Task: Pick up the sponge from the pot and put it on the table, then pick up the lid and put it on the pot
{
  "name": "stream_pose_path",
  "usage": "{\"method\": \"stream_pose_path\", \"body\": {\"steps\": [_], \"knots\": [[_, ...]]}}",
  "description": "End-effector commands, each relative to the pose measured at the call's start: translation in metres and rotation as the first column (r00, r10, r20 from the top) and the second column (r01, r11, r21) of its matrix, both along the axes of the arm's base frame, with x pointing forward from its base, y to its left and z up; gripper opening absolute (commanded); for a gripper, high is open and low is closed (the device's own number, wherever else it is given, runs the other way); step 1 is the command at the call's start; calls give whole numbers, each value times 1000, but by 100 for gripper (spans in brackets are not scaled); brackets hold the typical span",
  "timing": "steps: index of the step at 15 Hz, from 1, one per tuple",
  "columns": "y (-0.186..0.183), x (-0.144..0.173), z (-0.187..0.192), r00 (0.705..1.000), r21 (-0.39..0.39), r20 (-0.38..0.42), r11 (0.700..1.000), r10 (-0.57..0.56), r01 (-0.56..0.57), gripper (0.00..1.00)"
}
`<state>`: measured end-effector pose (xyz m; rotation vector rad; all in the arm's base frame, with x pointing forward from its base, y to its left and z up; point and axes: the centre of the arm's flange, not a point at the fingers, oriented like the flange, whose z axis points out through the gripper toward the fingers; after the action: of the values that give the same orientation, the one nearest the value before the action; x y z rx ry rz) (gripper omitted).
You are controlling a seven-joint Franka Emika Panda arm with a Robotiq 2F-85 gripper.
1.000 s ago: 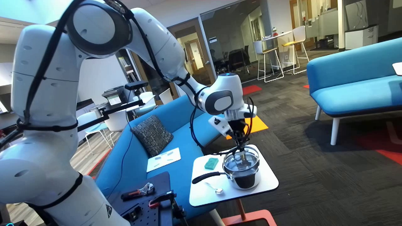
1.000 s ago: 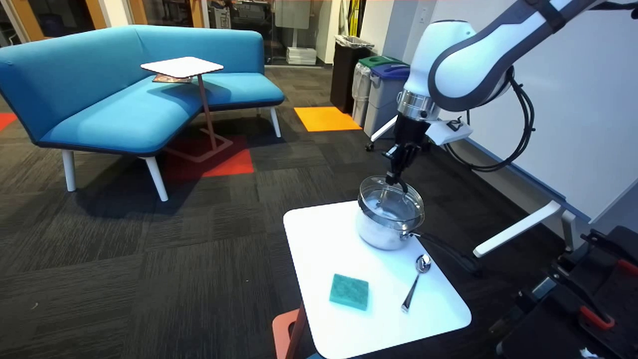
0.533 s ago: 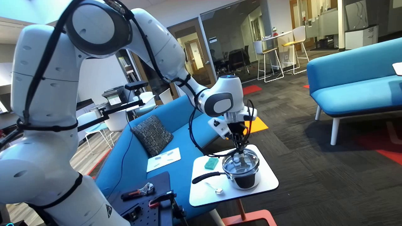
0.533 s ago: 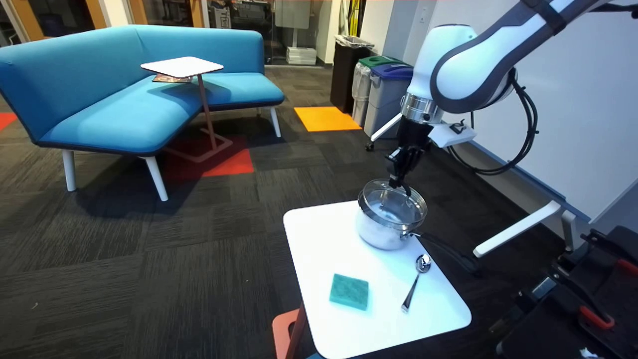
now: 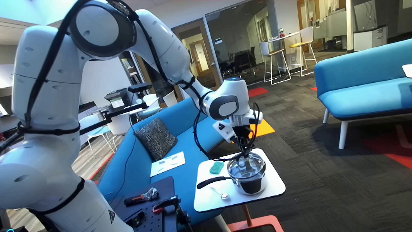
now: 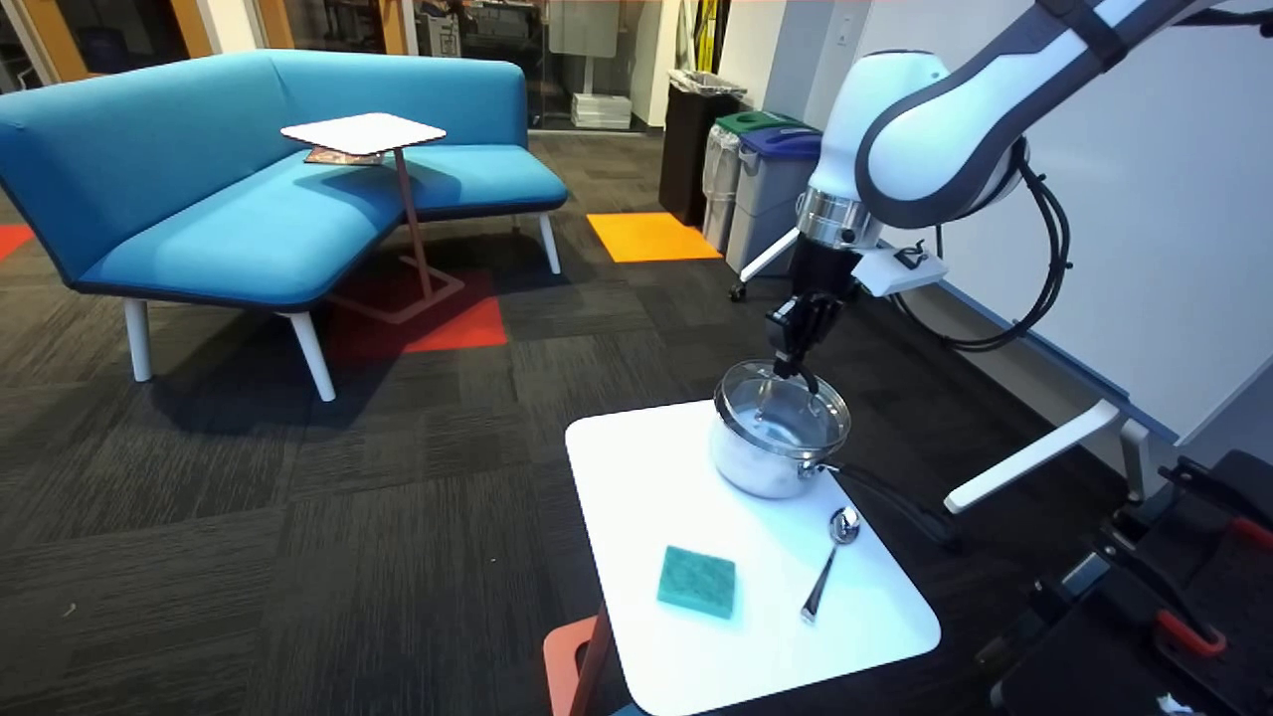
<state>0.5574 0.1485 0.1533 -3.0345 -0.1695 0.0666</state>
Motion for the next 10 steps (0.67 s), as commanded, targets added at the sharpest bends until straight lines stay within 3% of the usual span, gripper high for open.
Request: {"method": "stream_pose_path", "body": {"steps": [1, 10], "knots": [[6, 7, 3, 1000, -4, -16, 1000, -17, 17, 4], [10, 18, -10, 999, -28, -21, 999, -32, 31, 4]]}}
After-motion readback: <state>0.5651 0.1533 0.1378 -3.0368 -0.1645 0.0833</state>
